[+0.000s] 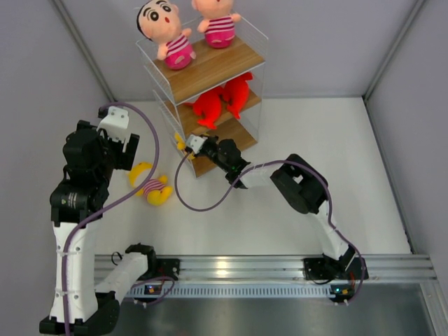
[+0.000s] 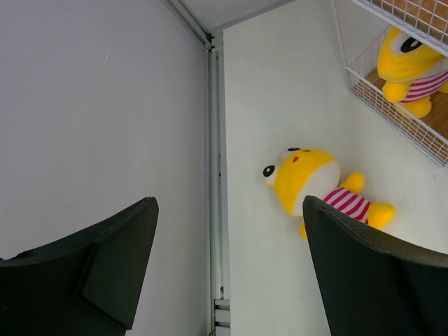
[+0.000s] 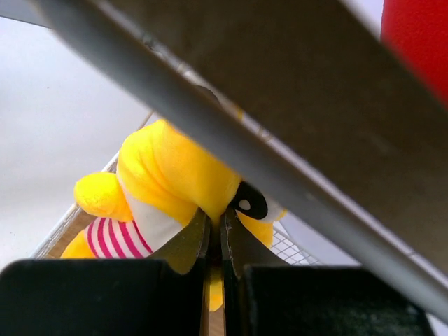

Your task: Place and organize the stuffed toys onto the shelf

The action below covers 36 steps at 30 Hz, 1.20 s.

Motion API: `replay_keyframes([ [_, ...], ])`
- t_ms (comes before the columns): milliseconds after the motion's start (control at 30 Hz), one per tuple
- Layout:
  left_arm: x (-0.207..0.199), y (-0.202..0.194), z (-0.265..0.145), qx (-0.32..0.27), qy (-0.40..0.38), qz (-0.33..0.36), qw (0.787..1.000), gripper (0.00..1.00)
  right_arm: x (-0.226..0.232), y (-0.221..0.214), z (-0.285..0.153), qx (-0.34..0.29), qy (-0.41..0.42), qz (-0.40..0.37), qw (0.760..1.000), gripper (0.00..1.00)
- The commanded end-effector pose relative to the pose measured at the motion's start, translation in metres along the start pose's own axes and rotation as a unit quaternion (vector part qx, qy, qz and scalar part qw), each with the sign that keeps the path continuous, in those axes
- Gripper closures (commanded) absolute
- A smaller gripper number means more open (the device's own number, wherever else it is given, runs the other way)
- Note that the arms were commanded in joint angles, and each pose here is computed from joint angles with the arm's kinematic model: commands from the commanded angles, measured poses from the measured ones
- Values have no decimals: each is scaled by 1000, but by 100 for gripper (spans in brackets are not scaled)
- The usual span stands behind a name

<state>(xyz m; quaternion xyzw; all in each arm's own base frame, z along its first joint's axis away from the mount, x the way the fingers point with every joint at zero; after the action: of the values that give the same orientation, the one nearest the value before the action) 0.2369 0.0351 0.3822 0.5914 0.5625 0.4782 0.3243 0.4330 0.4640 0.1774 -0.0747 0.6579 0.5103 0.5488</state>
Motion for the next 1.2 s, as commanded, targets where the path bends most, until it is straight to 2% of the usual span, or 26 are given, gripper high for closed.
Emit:
replay_keyframes([
  [0,-1,3,-1,-6,-4,3,1000,10,-38,13,11,-21,-57,-1,998,100],
  [100,-1,2,0,-5,-5,4,1000,10,-39,14,10,-23,-57,0,998,100],
  [133,-1,2,0,-5,-5,4,1000,10,-36,14,10,-23,-51,0,998,96],
  [167,-1,2,0,-5,-5,4,1000,10,-37,15,9,-25,-50,0,998,83],
  [267,-1,3,-1,-6,-5,5,1000,10,-36,22,6,-40,-47,0,998,65],
  [400,-2,1,0,-4,-6,5,1000,10,-43,25,0,-41,-57,2,998,59],
  [467,-3,1,1,-3,-8,5,1000,10,-46,29,-3,-45,-60,2,997,53],
  [667,-3,2,0,-5,-9,5,1000,10,-61,40,-10,-56,-73,8,996,43],
  [867,-4,1,1,-3,-11,5,1000,10,-67,47,-21,-61,-75,13,995,37],
  [1167,-3,2,-1,-6,-9,4,1000,9,-65,45,-28,-57,-65,14,996,33],
])
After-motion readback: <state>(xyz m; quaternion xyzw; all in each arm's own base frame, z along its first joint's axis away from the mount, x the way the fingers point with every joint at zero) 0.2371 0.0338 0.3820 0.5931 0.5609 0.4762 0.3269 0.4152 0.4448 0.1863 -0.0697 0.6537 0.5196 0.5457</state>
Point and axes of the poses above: each gripper's point midway between its finger pads, its own z axis out along the fingers, its own x axis along the line the jaws close on, y = z × x, the point moved 1 cm from there along -z, back along the fingers, and after that the axes turned 15 degrees about -z, right-handed, at the moved point
